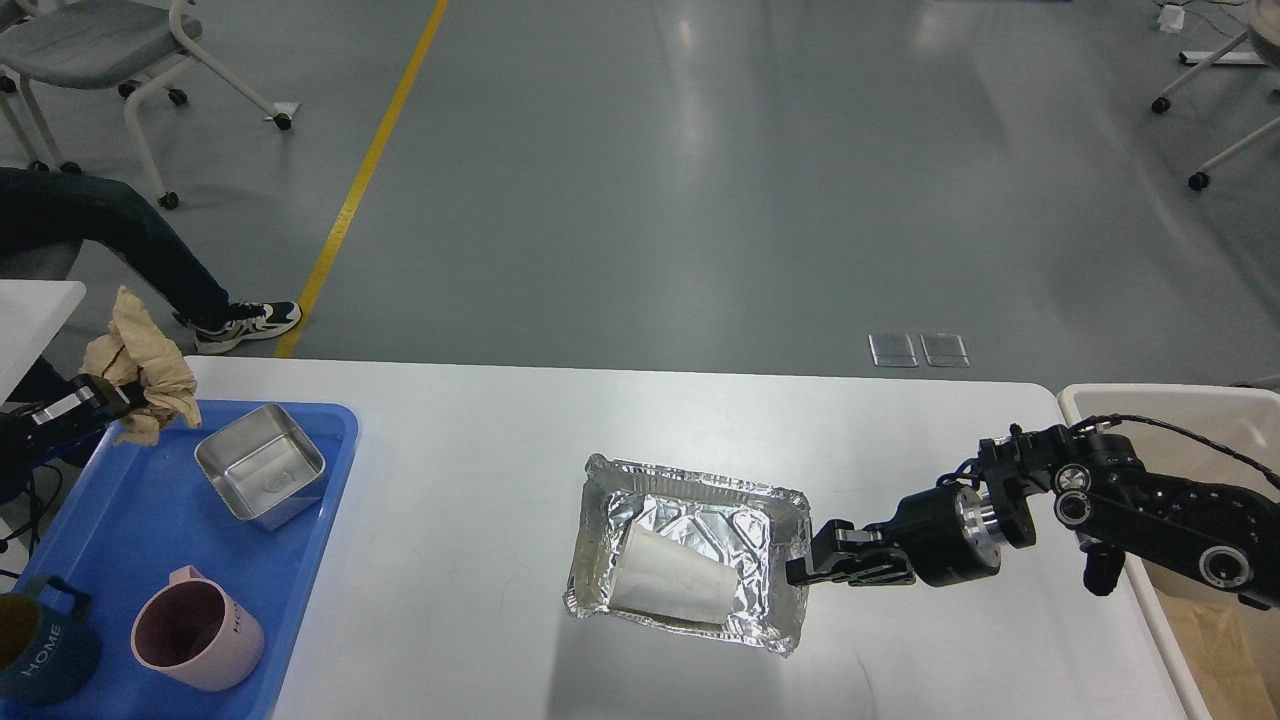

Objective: Tidy desktop
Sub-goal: 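Lift the paper bag and drop it into the foil tray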

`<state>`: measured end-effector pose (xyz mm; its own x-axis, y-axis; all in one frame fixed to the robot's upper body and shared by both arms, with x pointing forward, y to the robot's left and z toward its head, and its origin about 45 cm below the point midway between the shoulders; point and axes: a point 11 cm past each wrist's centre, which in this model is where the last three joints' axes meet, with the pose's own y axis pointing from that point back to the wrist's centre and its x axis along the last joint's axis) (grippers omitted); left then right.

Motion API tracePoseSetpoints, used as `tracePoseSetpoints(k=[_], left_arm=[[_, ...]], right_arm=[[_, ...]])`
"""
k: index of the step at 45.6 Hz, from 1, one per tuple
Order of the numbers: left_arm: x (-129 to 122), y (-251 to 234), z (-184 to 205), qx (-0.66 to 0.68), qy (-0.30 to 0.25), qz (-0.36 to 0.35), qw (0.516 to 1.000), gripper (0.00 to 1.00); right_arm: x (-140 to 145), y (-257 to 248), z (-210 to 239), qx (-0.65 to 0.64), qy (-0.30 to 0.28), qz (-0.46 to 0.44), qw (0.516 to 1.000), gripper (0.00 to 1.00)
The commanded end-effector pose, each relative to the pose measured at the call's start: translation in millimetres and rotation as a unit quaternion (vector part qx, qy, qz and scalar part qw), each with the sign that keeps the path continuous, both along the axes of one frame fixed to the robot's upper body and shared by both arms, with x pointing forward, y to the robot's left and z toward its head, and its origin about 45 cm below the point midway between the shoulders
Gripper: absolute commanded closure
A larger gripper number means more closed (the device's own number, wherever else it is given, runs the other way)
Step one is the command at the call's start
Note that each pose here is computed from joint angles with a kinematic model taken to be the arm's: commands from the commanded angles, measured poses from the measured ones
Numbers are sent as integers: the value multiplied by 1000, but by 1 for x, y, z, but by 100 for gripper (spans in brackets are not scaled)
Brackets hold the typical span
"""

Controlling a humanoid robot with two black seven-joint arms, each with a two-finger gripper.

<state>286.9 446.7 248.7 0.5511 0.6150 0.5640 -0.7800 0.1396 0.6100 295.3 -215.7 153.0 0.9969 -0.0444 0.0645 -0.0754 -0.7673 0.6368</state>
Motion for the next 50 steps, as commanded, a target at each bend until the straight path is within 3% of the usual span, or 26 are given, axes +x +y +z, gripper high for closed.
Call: tracePoseSetpoints(k=[1,22,29,50], left_arm=[[7,-23,5,-18,-9,-28,999,96],[64,-219,-9,-94,-22,-250,963,95],[75,-246,-17,-84,-15,-294,952,96],[68,-311,8,-32,6,-432,901,95]], right_arm=[[3,0,2,-1,-3,0,1000,100],[2,-2,1,-3,-3,-2,1000,100],[2,0,1,-1,-3,0,1000,100],[3,-3,-3,-5,-1,-5,1000,100]])
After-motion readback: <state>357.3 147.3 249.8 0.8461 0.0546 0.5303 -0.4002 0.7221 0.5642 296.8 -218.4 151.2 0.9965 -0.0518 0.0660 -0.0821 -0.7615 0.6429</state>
